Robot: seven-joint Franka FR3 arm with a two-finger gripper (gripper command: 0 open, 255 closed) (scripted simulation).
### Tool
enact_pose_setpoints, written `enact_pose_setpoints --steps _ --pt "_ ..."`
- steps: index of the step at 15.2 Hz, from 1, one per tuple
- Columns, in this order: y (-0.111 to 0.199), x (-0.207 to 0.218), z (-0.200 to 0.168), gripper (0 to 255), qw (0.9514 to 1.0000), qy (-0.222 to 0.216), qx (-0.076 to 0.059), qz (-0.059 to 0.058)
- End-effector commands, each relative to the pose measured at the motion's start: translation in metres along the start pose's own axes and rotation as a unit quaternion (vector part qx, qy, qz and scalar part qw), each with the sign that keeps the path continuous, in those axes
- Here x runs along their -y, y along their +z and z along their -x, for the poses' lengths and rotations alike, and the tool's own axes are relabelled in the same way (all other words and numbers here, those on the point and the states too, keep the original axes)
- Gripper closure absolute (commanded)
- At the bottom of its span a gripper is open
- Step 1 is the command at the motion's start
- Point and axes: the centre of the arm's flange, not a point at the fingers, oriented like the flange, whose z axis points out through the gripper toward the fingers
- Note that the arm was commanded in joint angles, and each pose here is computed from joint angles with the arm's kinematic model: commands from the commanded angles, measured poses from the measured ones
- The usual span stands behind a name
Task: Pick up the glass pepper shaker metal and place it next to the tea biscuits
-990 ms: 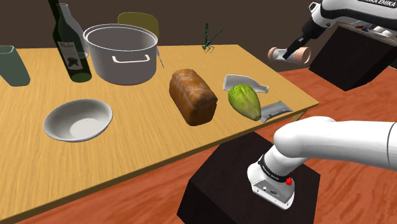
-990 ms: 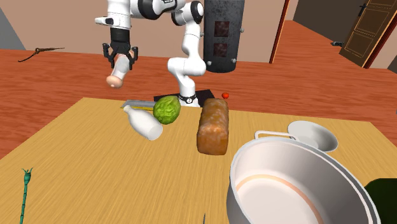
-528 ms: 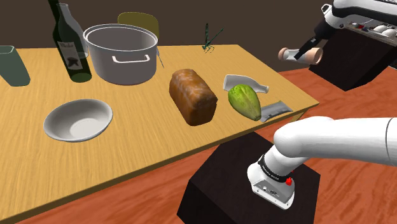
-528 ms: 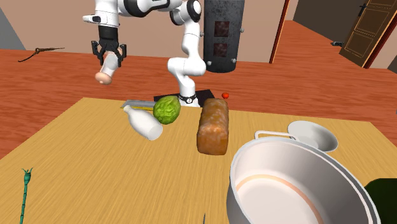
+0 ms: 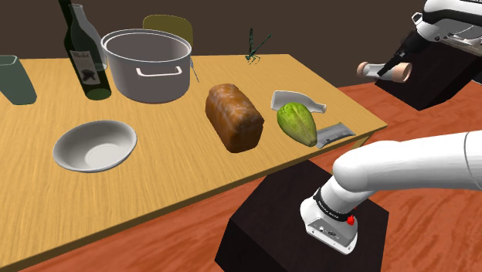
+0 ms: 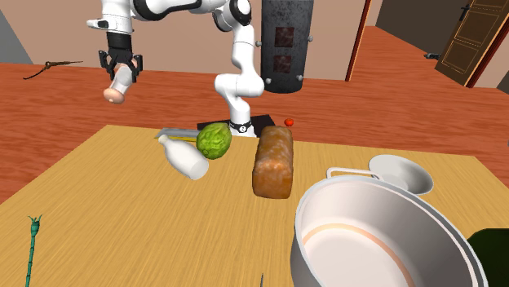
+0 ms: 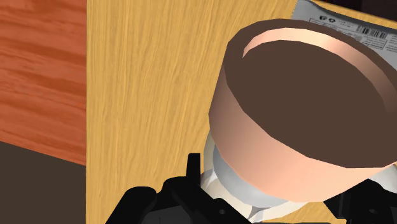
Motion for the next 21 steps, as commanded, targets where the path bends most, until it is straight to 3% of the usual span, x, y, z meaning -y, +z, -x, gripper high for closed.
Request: enact_pose_setpoints --steps 1,6,21 --pt "0.002 -0.02 0.013 255 1.0 -0.001 0.0 0.0" --pt "0.006 -0.082 0.054 255 1.0 -0.001 0.0 0.0" --pt "0.082 -0.07 0.074 255 1.0 -0.001 0.0 0.0"
